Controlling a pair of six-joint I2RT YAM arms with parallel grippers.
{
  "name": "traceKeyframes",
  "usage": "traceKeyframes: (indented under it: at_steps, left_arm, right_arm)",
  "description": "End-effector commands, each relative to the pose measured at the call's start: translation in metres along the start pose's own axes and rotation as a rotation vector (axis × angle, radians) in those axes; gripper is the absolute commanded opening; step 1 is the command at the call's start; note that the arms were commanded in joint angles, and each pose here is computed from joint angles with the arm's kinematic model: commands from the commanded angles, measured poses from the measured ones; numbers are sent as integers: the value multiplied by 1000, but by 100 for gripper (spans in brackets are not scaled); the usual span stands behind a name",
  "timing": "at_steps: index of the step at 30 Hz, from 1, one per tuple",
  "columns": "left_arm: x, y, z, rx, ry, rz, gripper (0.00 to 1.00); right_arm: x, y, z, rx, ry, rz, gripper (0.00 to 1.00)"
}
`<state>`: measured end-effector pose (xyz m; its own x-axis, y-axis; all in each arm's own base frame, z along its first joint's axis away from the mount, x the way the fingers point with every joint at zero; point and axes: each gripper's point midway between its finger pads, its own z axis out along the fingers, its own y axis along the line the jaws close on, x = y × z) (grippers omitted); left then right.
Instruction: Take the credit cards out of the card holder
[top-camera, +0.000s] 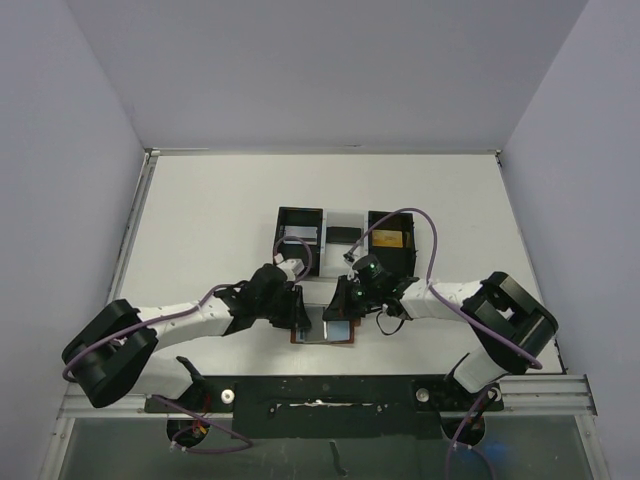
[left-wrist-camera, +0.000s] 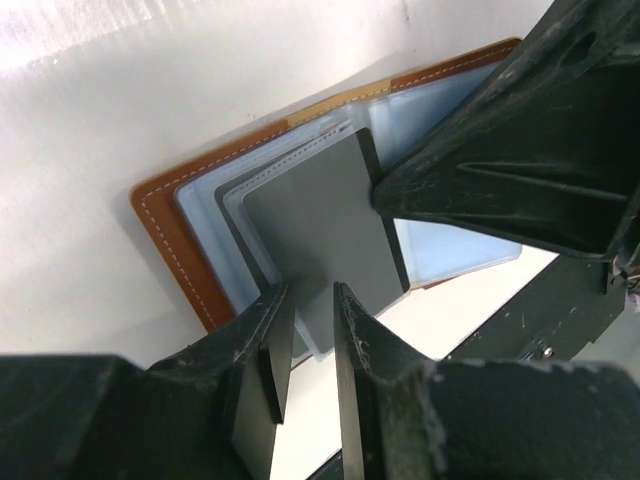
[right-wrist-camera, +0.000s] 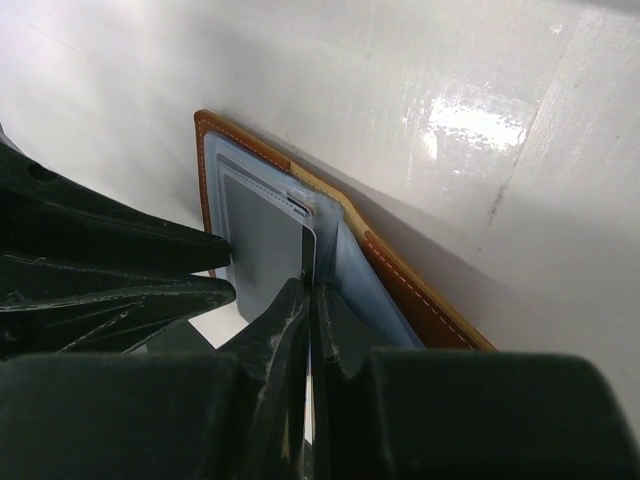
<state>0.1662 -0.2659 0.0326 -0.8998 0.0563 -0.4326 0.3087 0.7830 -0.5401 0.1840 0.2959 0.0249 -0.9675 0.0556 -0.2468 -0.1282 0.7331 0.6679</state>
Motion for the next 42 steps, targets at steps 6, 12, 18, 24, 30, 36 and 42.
traceKeyframes:
  at_steps: [6,12,18,24,30,36,42]
  left_arm:
    - [-16,0,17,-42,-41,-18,10]
    - [-12,16,13,-109,-70,-76,4]
    - [-15,18,12,-112,-83,-36,2]
    - [-17,17,15,-118,-69,-13,2]
    - [-10,18,15,-103,-59,-26,1]
    - [-13,15,10,-97,-69,-24,0]
    - [-22,-3,-3,-43,-89,-17,8]
  right_arm:
    - [-4,10,-3,-49,-12,5,1]
    - [-10,6,-13,-54,-29,36,0]
    - [-11,-3,-19,-36,-23,57,0]
    - [-10,-6,-22,-17,-28,68,0]
    - [-10,-9,-27,3,-34,79,0]
    - [-9,-3,-30,-43,-26,83,0]
    - [-14,-21,-28,35,-38,94,0]
